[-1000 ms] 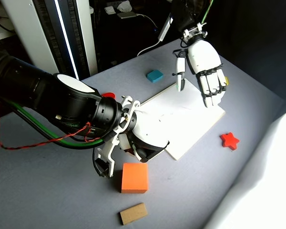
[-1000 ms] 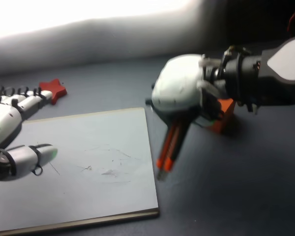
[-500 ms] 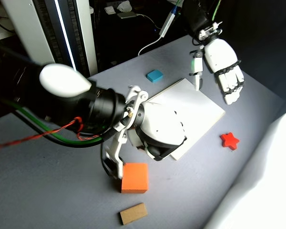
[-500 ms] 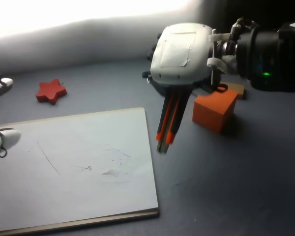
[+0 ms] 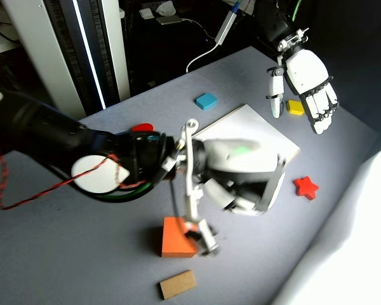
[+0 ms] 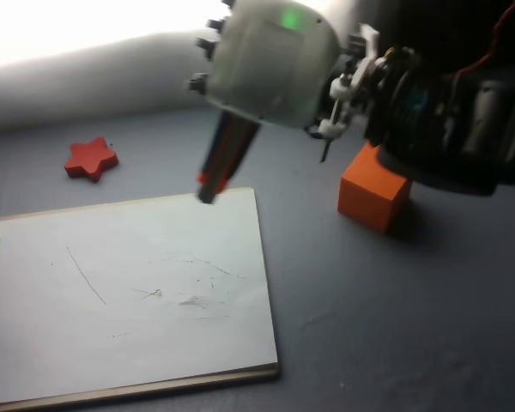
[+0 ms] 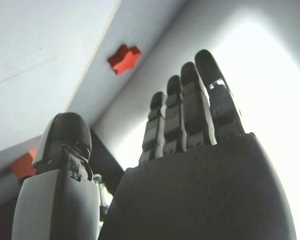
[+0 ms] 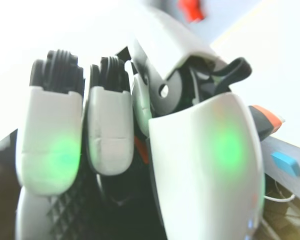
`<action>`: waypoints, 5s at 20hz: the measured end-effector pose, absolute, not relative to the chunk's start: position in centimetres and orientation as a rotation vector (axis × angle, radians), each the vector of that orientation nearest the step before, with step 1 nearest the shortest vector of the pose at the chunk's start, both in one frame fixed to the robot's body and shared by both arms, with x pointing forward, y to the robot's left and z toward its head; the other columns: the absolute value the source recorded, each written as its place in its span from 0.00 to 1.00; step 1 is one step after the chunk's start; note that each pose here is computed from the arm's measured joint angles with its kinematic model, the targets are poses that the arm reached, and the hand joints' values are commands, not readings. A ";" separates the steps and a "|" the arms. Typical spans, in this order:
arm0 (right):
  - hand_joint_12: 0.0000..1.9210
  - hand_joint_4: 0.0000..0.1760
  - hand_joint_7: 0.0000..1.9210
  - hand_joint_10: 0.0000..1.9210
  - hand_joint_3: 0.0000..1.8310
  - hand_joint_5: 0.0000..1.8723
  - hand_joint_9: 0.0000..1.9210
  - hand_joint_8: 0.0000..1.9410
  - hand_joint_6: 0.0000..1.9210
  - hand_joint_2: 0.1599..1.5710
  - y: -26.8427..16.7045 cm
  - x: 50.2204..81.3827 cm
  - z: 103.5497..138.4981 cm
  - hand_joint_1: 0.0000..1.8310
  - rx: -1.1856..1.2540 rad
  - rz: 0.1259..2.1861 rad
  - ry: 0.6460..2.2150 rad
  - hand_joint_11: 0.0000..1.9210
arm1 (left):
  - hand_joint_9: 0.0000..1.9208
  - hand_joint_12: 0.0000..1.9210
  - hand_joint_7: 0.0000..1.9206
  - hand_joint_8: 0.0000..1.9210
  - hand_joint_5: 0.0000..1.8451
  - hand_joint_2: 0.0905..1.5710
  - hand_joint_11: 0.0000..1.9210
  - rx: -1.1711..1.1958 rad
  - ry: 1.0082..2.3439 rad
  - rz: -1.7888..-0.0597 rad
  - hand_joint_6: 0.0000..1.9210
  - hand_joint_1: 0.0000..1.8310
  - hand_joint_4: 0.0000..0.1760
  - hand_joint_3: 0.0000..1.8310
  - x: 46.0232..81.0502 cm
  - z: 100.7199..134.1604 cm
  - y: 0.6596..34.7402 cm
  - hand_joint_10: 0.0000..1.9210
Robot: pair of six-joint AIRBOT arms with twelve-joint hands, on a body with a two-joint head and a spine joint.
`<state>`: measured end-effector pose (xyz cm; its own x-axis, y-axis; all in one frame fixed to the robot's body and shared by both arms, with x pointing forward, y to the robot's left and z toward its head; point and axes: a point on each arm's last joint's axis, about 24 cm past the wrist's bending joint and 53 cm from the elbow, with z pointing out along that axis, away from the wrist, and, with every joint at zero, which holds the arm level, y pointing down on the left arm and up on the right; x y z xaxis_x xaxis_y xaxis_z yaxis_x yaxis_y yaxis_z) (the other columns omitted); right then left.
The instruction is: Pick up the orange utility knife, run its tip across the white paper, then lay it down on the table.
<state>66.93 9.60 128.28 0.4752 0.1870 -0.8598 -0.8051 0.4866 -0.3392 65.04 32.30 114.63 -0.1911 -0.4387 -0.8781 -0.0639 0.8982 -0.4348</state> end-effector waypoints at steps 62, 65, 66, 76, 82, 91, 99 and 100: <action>1.00 1.00 0.87 1.00 0.27 0.80 0.92 1.00 1.00 0.64 16.1 57.9 121.7 0.83 -1.137 0.765 0.414 0.93 | 0.11 0.47 0.08 0.00 0.04 0.82 0.00 -0.377 1.758 -0.255 0.00 0.18 0.20 0.00 66.0 113.6 35.9 0.00; 1.00 1.00 0.86 1.00 0.27 0.79 0.92 1.00 1.00 0.64 14.4 58.5 124.6 0.82 -1.011 0.809 0.504 0.93 | 0.10 0.46 0.08 0.00 0.03 0.82 0.00 -0.381 1.757 -0.258 0.00 0.17 0.19 0.00 66.0 113.6 35.8 0.00; 1.00 1.00 0.86 1.00 0.27 0.79 0.92 1.00 1.00 0.64 13.3 59.5 125.5 0.82 -0.945 0.820 0.579 0.94 | 0.10 0.45 0.08 0.00 0.03 0.82 0.00 -0.384 1.756 -0.262 0.00 0.16 0.20 0.00 66.0 113.7 35.8 0.00; 1.00 1.00 0.87 1.00 0.28 0.79 0.92 1.00 1.00 0.64 2.0 66.0 118.5 0.83 -0.413 0.881 1.527 0.94 | 0.10 0.46 0.07 0.00 0.03 0.82 0.00 -0.308 1.774 -0.413 0.00 0.16 0.20 0.00 65.9 114.2 27.8 0.00; 1.00 1.00 0.83 1.00 0.29 0.73 0.89 1.00 1.00 0.64 -0.7 65.0 114.4 0.82 -0.402 0.841 1.663 0.91 | 0.10 0.45 0.07 0.00 0.03 0.82 0.00 -0.249 1.799 -0.529 0.00 0.17 0.19 0.00 64.7 114.7 21.9 0.00; 1.00 0.00 0.30 1.00 0.30 0.25 0.32 0.94 0.97 0.71 -0.7 63.1 111.5 0.56 -0.413 0.850 1.720 0.32 | 0.11 0.46 0.08 0.00 0.04 0.82 0.00 -0.180 1.819 -0.669 0.00 0.18 0.19 0.00 62.8 114.9 15.1 0.00; 0.54 0.00 0.00 0.14 0.04 0.00 0.00 0.02 0.02 0.74 -2.3 62.4 114.5 0.39 -0.403 0.841 1.676 0.00 | 0.10 0.46 0.07 0.00 0.04 0.82 0.00 -0.160 1.828 -0.695 0.00 0.18 0.17 0.00 61.6 114.9 13.7 0.00; 0.28 0.00 0.00 0.03 0.03 0.00 0.00 0.00 0.00 0.73 -2.5 62.3 114.8 0.38 -0.399 0.841 1.678 0.00 | 0.11 0.47 0.07 0.00 0.04 0.82 0.00 -0.160 1.828 -0.695 0.00 0.18 0.17 0.00 61.6 114.9 13.7 0.00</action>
